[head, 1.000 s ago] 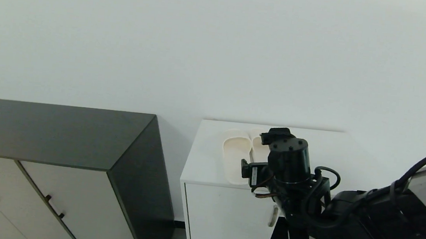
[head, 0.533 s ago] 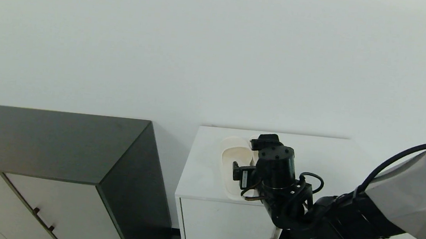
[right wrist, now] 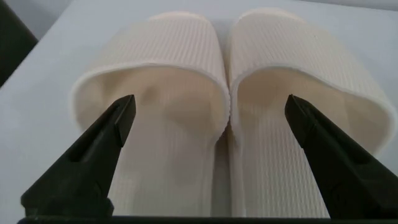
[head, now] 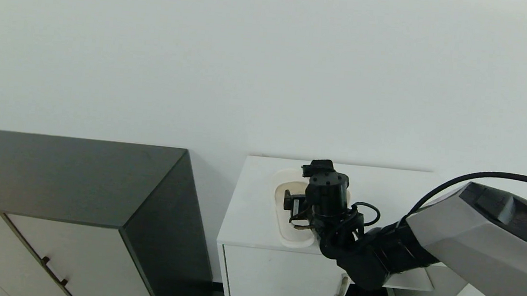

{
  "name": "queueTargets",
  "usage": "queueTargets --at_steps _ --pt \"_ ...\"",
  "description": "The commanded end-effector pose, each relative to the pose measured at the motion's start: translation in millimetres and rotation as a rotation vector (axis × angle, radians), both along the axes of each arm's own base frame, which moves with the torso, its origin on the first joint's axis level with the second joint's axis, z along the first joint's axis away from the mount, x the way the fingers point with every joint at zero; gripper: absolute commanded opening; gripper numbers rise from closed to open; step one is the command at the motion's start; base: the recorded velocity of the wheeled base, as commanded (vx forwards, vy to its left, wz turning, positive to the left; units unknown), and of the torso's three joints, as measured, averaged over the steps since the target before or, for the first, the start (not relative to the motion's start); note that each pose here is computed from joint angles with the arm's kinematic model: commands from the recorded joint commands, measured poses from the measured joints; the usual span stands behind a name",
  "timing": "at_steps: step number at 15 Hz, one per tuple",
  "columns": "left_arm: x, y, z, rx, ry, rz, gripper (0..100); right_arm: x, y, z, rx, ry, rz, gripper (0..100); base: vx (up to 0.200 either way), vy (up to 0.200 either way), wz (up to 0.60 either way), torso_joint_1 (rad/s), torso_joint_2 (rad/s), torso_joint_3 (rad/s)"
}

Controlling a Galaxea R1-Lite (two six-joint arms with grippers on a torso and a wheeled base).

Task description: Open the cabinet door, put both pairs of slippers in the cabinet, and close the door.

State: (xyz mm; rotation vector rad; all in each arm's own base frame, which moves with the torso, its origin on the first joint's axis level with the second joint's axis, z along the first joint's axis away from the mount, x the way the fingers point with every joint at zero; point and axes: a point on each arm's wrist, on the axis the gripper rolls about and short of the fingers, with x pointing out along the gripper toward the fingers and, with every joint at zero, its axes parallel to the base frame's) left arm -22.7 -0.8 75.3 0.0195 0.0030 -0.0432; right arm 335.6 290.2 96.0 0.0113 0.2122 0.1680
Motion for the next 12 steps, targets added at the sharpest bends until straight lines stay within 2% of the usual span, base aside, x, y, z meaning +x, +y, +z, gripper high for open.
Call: queueTargets --at_steps 1,6,7,12 --pt "0 0.0 0.0 0.0 0.0 0.0 0 9 -2 -7 0.001 0.007 0.001 100 0.0 0.0 0.0 0.0 0.0 0.0" --pt "0 0.0 0.0 0.0 0.0 0.0 0 26 -10 -5 -0.005 -0.009 0.006 100 0.0 0.0 0.0 0.0 0.0 0.0" --pt "0 0.0 0.0 0.0 0.0 0.0 0 27 -10 -6 -0.004 -0.01 0.004 0 0.0 0.0 0.0 0.0 0.0 0.0" --pt "0 0.0 0.0 0.0 0.0 0.0 0 27 -9 -7 -0.005 -0.012 0.006 0 0.0 0.0 0.0 0.0 0.0 0.0"
